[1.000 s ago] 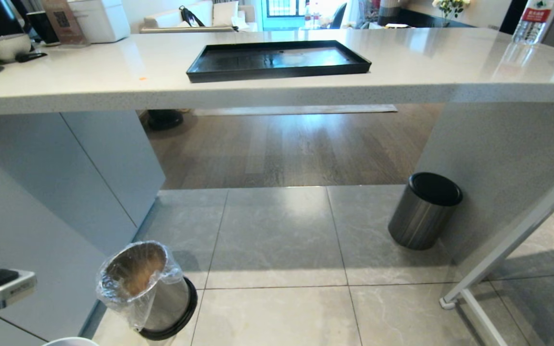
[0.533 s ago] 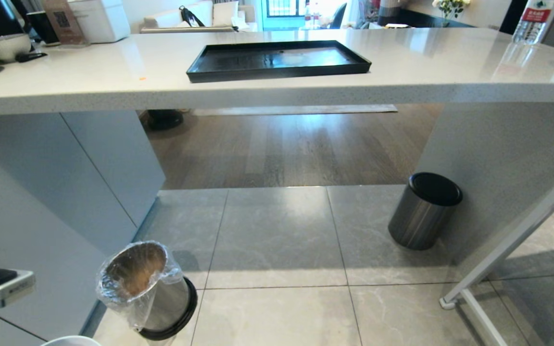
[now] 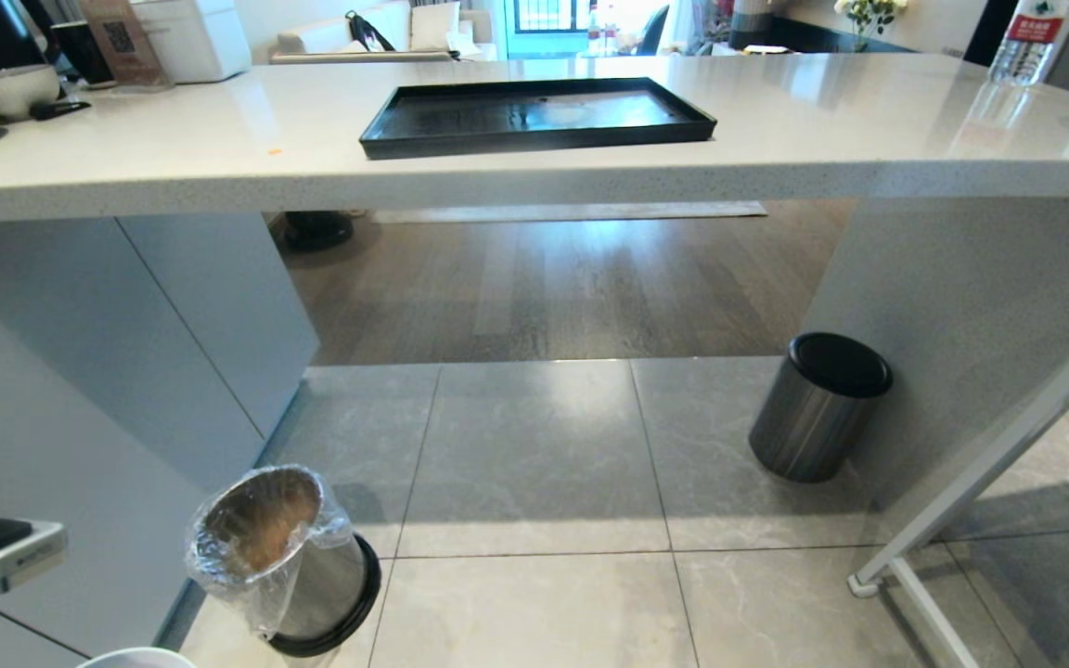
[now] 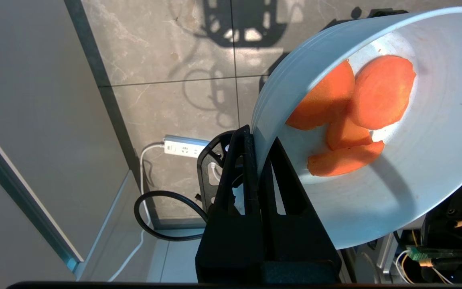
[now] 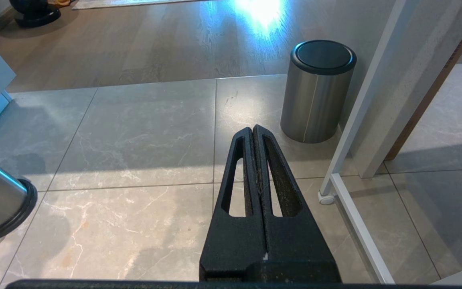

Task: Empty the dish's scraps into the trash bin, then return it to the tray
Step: Move the bowl over the trash can

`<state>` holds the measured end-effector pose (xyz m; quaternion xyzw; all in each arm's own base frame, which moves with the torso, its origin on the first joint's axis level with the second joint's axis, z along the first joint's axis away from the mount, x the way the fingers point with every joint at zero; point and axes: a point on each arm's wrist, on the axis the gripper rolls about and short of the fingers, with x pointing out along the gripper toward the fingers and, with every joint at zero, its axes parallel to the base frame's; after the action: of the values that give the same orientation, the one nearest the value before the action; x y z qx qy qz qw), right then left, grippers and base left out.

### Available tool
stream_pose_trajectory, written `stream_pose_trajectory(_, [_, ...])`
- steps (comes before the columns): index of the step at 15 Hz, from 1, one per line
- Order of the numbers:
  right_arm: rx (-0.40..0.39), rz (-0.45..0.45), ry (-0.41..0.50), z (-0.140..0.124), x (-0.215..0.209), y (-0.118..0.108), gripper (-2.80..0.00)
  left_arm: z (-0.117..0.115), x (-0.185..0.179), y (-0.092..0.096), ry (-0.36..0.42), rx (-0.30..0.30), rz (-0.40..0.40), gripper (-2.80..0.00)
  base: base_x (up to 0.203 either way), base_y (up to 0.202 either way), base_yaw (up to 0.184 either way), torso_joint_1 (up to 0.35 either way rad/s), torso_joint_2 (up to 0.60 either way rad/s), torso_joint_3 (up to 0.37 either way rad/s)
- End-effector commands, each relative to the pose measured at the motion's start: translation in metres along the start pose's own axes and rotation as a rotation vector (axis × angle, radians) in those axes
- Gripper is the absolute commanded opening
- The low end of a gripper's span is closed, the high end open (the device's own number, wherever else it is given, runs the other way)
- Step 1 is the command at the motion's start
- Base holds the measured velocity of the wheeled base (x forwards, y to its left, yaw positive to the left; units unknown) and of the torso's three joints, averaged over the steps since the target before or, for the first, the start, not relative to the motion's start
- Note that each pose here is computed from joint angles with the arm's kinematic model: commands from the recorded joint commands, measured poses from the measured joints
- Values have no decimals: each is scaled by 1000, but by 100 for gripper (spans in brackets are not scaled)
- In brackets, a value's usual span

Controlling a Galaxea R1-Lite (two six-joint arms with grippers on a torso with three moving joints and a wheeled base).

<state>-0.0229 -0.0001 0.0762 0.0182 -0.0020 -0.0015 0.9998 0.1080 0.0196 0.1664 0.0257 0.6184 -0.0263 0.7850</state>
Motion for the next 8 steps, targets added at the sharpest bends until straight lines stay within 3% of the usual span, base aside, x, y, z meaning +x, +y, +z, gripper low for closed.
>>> stream_pose_trajectory(1, [0, 1, -1, 0, 0, 0, -280, -1, 0, 0, 6, 1, -2, -280, 0, 0, 0, 0, 0, 0])
stream_pose_trajectory(5, [0, 0, -1, 0, 0, 0, -280, -1, 0, 0, 5, 1, -1, -280, 0, 0, 0, 0, 0, 0])
stream_pose_trajectory(8, [0, 1, -1, 0, 0, 0, -280, -1, 0, 0, 4, 1, -1, -280, 3, -6, 133, 3, 2, 5])
